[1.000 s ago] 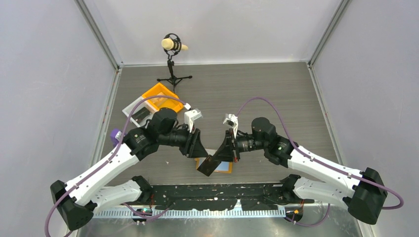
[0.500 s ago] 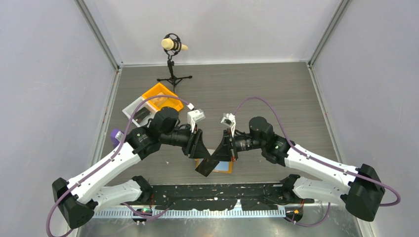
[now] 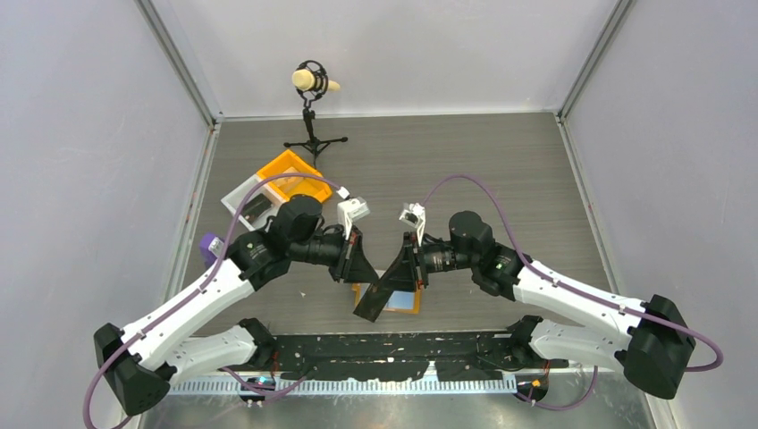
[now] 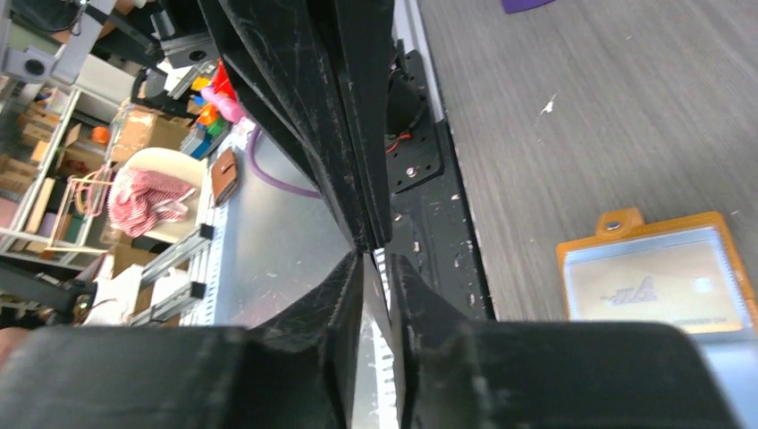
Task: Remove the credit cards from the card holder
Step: Place the credit card in the storage box.
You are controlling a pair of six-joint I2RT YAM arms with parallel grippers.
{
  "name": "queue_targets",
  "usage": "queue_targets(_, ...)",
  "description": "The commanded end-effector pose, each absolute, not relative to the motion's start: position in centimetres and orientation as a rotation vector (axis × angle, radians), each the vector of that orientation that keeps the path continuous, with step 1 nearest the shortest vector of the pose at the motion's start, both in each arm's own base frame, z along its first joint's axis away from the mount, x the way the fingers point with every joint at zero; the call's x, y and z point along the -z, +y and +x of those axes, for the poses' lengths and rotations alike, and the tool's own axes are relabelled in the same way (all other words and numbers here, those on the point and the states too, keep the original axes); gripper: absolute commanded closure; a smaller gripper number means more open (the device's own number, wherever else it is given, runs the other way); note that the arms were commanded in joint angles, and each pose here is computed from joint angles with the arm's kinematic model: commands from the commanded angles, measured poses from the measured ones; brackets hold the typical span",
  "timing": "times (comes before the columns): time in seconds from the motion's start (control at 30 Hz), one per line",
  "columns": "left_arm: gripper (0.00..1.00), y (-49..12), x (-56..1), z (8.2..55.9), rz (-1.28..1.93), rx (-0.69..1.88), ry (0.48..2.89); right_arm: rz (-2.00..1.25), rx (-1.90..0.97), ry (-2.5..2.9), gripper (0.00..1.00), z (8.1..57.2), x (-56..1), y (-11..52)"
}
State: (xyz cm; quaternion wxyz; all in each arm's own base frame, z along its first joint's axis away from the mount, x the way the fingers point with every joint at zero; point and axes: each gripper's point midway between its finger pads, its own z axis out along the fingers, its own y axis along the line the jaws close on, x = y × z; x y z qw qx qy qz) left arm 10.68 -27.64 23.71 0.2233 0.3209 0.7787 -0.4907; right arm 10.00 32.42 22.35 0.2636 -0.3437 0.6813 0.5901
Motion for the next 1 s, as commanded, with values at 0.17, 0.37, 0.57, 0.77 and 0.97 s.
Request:
queue_targets(0.17,1.0,-27.0,-26.7,13.1,0.634,1.286,2.02,-0.765,-1.594,1.717,0.44,11.4,-24.3,31.8)
queue_targets(0.37,1.0,-26.2,-30.1,15.2,0.377,1.316,1.824,-0.641,-1.632,1.635,0.35,11.8,-25.4,31.2)
queue_targets(0.57,1.0,-25.8,-32.3,15.4,0.258,1.413,1.656,-0.663,-1.705,1.583,0.36,11.5,-27.0,31.9)
queue_targets(0.77,1.0,-25.2,-32.6,15.4,0.213,1.424,1.621,-0.647,-1.729,1.577,0.73,11.8,-27.1,32.4)
queue_targets(0.97,0.74,-23.6,-30.2,14.8,0.29,1.252,1.783,-0.831,-1.672,1.581,0.94,10.8,-25.4,31.7)
